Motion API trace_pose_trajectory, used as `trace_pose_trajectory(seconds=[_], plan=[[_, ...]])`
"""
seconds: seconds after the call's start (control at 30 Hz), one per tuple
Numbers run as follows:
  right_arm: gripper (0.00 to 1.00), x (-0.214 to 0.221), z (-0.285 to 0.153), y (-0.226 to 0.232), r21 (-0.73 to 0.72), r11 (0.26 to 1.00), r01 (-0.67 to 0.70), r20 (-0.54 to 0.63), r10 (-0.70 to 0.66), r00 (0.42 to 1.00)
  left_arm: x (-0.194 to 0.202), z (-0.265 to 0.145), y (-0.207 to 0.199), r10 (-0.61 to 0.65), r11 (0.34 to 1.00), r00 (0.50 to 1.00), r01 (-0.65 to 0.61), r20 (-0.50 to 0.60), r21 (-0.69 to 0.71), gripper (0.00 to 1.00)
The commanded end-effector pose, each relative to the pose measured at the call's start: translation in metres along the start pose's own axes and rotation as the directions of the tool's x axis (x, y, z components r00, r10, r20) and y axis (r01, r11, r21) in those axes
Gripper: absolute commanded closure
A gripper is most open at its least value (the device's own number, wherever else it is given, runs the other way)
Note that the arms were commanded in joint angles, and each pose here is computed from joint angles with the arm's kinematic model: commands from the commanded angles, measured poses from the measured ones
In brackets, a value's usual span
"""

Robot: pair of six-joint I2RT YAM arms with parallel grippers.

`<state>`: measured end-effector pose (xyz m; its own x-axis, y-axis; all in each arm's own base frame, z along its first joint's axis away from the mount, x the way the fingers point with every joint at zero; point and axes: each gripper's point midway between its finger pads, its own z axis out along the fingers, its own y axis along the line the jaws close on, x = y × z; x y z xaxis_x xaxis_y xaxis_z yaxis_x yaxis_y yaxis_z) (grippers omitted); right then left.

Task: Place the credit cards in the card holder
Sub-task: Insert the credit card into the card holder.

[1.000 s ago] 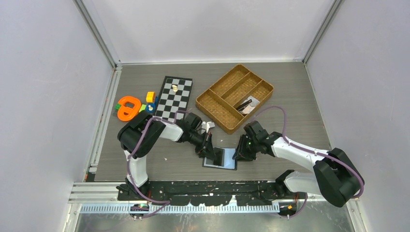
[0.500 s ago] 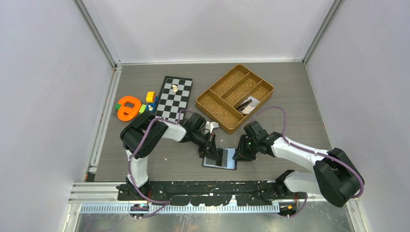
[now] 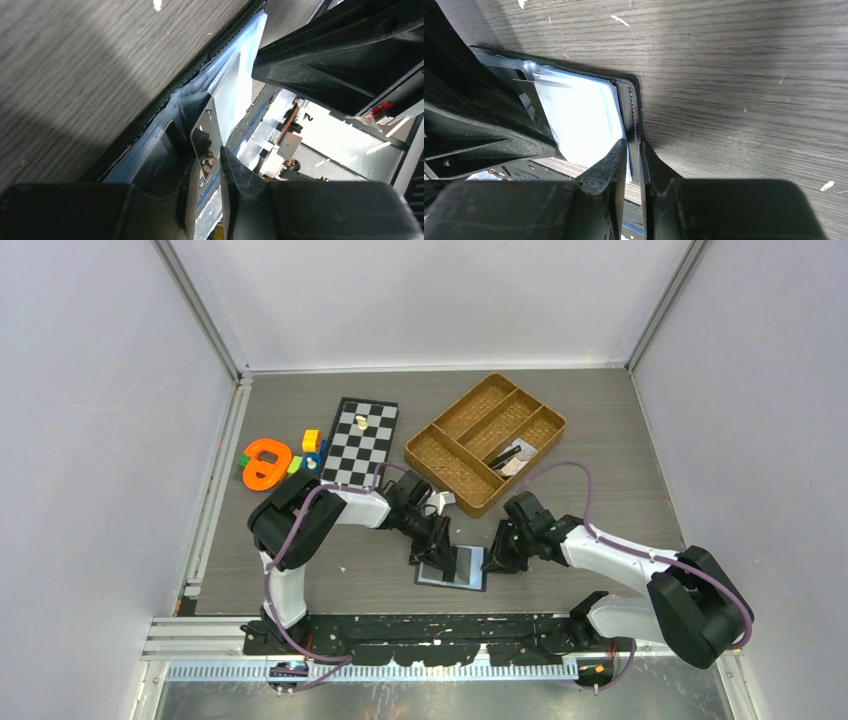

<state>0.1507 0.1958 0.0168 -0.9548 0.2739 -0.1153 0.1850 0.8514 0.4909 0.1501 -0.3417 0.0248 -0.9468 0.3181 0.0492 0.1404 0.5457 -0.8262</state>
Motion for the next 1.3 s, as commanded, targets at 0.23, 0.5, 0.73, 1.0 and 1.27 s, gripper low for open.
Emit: trace_pose_trajectory(seconds=[0.23, 0.5, 0.73, 1.0, 1.27], plan=[[0.83, -0.007, 0.001, -0.008, 0.045, 0.999, -0.007, 0.048, 0.005, 0.999, -0.007, -0.023, -0.007, 0.095, 0.986, 0.995, -0.089, 0.036, -0.144, 0.60], [0.83, -0.008, 0.000, -0.005, 0.036, 0.999, -0.001, 0.055, -0.001, 0.999, -0.006, -0.032, -0.019, 0.124, 0.981, 0.992, -0.116, 0.039, -0.157, 0.54], [0.83, -0.009, -0.002, 0.000, 0.012, 1.000, 0.003, 0.057, -0.004, 0.998, -0.006, -0.040, -0.020, 0.152, 0.968, 0.987, -0.138, 0.055, -0.208, 0.50], [0.78, -0.009, -0.001, 0.007, -0.029, 1.000, -0.008, 0.058, 0.009, 0.998, -0.002, -0.029, -0.017, 0.152, 0.970, 0.988, -0.143, 0.035, -0.195, 0.49], [0.77, -0.007, 0.003, 0.008, -0.048, 0.998, -0.031, 0.054, 0.034, 0.998, 0.001, -0.016, -0.012, 0.150, 0.970, 0.989, -0.146, 0.009, -0.195, 0.51]])
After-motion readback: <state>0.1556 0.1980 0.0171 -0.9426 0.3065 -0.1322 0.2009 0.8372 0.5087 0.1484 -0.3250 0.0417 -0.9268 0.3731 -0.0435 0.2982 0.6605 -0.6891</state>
